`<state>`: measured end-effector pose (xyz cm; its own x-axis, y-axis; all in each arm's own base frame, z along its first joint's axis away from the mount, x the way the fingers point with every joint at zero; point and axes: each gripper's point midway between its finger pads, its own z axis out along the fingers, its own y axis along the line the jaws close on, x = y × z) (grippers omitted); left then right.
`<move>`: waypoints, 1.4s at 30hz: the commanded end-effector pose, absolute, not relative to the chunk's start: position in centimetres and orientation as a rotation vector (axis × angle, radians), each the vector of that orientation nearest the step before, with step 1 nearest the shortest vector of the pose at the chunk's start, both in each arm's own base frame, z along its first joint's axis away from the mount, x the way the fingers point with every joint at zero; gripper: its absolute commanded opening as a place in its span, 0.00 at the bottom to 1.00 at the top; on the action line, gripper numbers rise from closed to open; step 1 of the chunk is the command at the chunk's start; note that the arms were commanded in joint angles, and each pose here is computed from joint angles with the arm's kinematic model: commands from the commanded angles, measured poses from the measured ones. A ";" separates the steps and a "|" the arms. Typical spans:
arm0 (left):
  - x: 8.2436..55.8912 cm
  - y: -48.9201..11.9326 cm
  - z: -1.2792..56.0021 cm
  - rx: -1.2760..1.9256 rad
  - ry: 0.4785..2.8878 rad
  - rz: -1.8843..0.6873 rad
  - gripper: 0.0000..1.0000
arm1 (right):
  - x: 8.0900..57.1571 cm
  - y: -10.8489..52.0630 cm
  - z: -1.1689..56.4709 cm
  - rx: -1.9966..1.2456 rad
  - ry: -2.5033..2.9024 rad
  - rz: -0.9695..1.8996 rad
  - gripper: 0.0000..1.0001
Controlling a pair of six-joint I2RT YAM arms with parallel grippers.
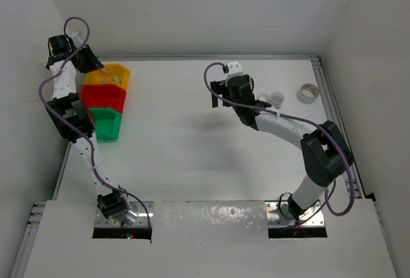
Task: Sort the stationery into containers
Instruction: Place the stationery in the storage box, then pick up the stationery from the center of the board.
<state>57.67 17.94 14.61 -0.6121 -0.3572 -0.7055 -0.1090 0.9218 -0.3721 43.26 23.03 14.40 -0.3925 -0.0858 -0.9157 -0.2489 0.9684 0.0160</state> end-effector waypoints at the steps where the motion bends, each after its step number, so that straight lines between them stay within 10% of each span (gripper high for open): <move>1: 58.8 18.8 14.4 -0.319 2.175 -0.357 0.25 | 43.2 21.6 16.8 -0.175 1.939 0.173 0.99; 9: 58.6 20.0 16.0 -0.297 2.159 -0.253 0.78 | 43.5 16.2 17.5 -0.026 2.037 0.073 0.98; 10: 58.6 20.2 16.8 -0.292 2.142 -0.234 0.79 | 43.5 15.4 17.3 -0.004 2.059 0.061 0.89; 13: 58.4 19.9 20.7 -0.266 2.079 -0.206 0.82 | 43.6 9.9 16.0 0.227 2.121 0.006 0.05; 14: 58.4 19.5 21.5 -0.255 2.066 -0.203 0.82 | 43.5 8.8 15.6 0.282 2.134 -0.001 0.03; 16: 58.1 18.2 23.8 -0.223 2.042 -0.207 0.76 | 43.1 5.1 14.1 0.416 2.168 -0.048 0.13; 17: 58.0 17.6 24.7 -0.202 2.032 -0.207 0.64 | 42.8 3.8 13.4 0.476 2.179 -0.083 0.44; 19: 57.4 15.5 26.1 -0.153 2.027 -0.222 0.54 | 42.7 0.7 12.7 0.561 2.177 -0.168 0.60; 42: 51.5 7.7 22.9 -0.079 2.220 -0.471 0.56 | 48.5 -17.4 11.7 1.370 1.624 -0.413 0.63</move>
<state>51.82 7.98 20.90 -0.6746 -0.2364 -0.6993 0.0627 0.9255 -0.3734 46.91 -16.60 8.58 -0.0719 0.6156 -0.7847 0.9029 0.3744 0.2110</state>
